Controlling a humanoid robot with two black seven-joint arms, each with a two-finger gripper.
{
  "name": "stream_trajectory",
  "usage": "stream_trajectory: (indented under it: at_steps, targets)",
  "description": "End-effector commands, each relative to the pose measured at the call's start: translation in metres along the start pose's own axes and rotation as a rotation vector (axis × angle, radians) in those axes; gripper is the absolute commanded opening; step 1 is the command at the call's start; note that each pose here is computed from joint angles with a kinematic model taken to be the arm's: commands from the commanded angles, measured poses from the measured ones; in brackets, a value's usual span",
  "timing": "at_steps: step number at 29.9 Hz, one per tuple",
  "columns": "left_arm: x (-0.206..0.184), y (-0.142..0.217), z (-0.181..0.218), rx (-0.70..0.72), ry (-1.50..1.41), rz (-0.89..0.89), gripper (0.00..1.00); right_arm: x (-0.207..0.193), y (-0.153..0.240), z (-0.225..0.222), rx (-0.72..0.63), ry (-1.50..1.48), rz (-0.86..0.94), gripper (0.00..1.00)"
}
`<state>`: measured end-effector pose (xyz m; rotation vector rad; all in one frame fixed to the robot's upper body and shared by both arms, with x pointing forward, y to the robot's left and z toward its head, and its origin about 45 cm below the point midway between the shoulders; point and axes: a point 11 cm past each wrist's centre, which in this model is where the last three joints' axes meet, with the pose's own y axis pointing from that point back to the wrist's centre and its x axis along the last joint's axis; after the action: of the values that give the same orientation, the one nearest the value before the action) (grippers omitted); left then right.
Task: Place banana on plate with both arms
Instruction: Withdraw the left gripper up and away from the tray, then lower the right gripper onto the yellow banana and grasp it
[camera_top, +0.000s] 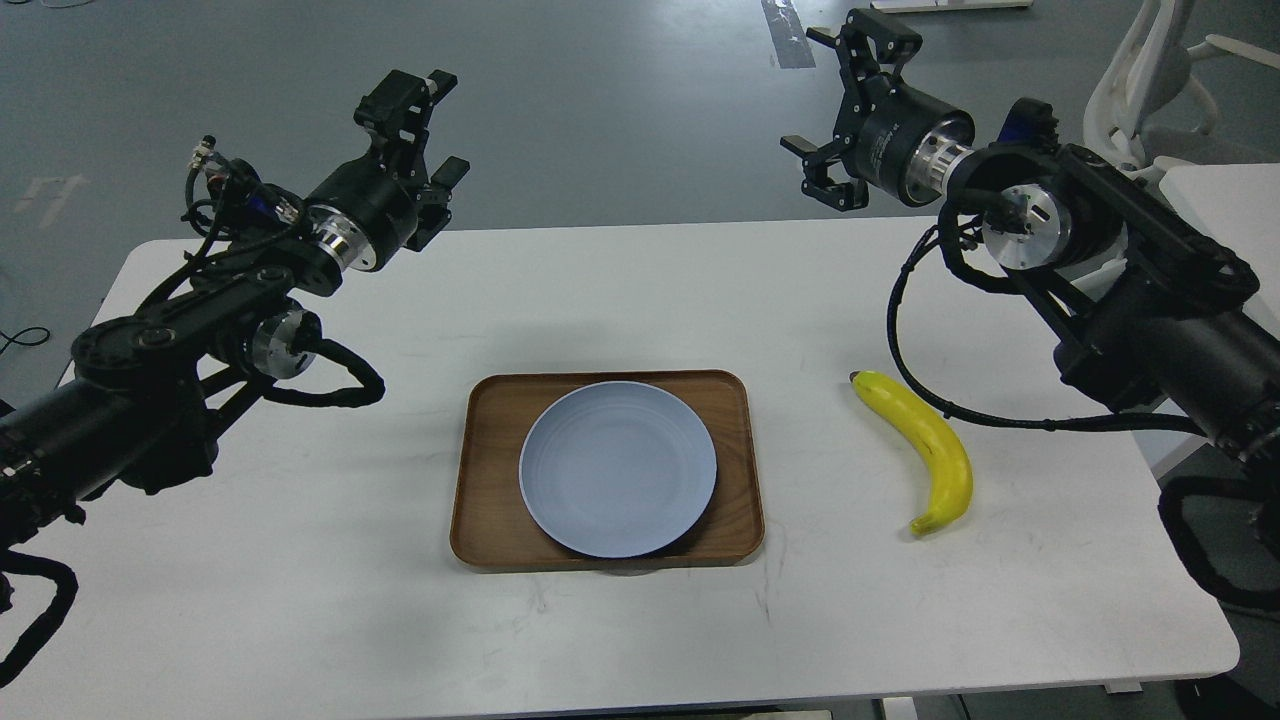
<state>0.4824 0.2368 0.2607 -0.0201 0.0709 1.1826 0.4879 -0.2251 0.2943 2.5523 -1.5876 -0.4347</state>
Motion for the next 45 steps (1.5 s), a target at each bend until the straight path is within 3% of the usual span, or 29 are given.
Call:
stream_trajectory:
  at_steps: [1, 10, 16, 28, 38, 40, 45]
  targets:
    - [0.007, 0.0, 0.008, 0.002, 0.111, 0.011, 0.98, 0.023, 0.026, 0.003, -0.045, 0.208, 0.026, 0.99]
    - [0.021, 0.012, 0.007, -0.007, 0.127, -0.022, 0.98, 0.057, 0.1, 0.028, -0.207, 0.847, -0.06, 0.99]
    - [0.025, 0.013, 0.008, -0.001, 0.139, -0.02, 0.98, 0.065, 0.13, 0.089, -0.353, 1.14, -0.211, 0.97]
    - [0.028, 0.015, 0.008, 0.012, 0.269, -0.009, 0.98, 0.09, 0.145, 0.163, -0.53, 1.274, -0.26, 0.91]
    - [0.032, 0.018, 0.006, 0.005, 0.269, 0.002, 0.98, 0.079, 0.14, 0.191, -0.562, 1.3, -0.324, 0.88]
    - [0.033, 0.019, 0.005, 0.006, 0.268, 0.003, 0.98, 0.078, 0.14, 0.195, -0.57, 1.311, -0.335, 0.83]
    - [0.036, 0.02, 0.005, 0.009, 0.259, 0.008, 0.98, 0.081, 0.143, 0.206, -0.6, 1.381, -0.37, 0.56]
